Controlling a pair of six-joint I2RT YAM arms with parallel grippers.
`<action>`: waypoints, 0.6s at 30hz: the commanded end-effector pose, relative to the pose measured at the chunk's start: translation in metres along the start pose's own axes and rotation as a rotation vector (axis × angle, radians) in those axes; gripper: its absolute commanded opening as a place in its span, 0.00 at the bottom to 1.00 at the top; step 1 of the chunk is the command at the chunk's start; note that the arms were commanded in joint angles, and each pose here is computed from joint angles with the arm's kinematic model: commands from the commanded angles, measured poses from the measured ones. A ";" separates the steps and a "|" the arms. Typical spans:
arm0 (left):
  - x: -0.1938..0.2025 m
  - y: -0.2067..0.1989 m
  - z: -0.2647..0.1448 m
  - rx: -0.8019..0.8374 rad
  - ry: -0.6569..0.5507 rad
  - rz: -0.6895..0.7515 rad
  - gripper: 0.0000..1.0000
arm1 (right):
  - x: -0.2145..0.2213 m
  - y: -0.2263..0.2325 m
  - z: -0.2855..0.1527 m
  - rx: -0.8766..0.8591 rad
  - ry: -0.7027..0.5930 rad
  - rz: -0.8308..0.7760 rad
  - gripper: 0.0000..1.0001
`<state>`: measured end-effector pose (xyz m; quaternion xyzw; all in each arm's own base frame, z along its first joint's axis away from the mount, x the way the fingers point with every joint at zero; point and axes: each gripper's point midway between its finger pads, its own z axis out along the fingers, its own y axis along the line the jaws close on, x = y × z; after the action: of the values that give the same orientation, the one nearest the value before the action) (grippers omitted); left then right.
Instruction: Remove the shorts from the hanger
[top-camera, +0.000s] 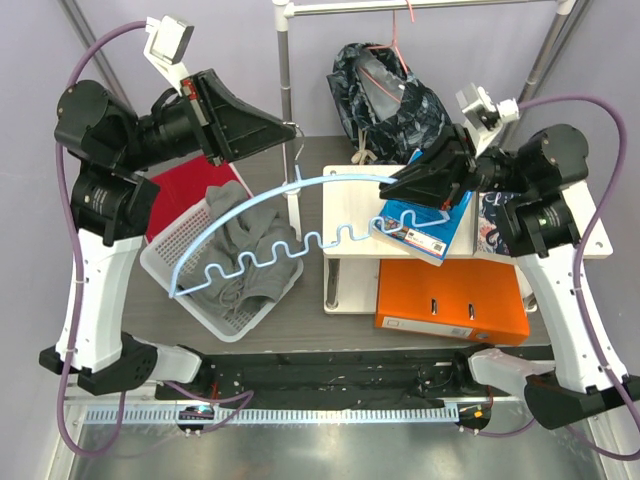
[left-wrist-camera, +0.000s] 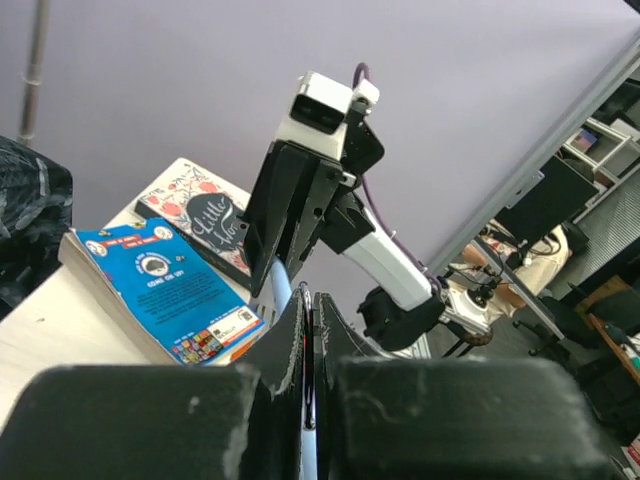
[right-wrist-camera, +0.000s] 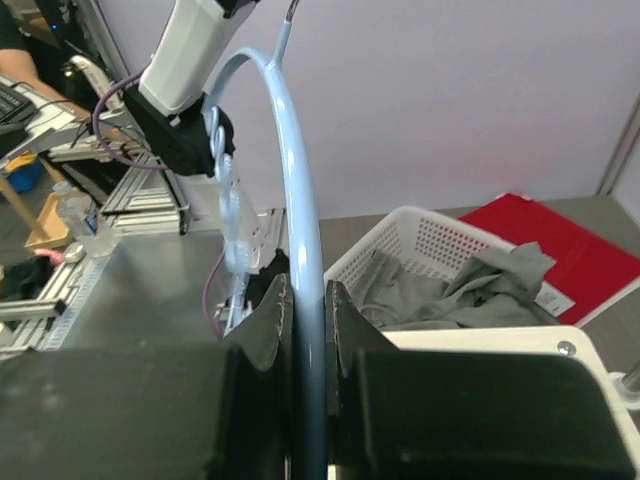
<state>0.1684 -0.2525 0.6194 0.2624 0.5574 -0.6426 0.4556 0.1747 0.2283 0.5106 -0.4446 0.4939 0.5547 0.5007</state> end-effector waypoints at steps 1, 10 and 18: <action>-0.009 -0.023 -0.004 0.057 -0.028 0.043 0.01 | -0.001 0.004 -0.003 0.005 0.001 -0.112 0.01; -0.045 0.009 -0.031 -0.225 -0.201 0.107 0.90 | -0.006 0.000 -0.010 0.110 -0.032 -0.197 0.01; -0.084 0.046 -0.139 -0.876 -0.587 0.253 1.00 | -0.012 -0.045 -0.033 0.484 -0.066 -0.111 0.01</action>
<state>0.2224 -0.1739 0.6358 0.0599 0.5972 -0.4831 0.6375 0.1953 0.2159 0.4977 -0.4019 0.5297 0.4758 0.5758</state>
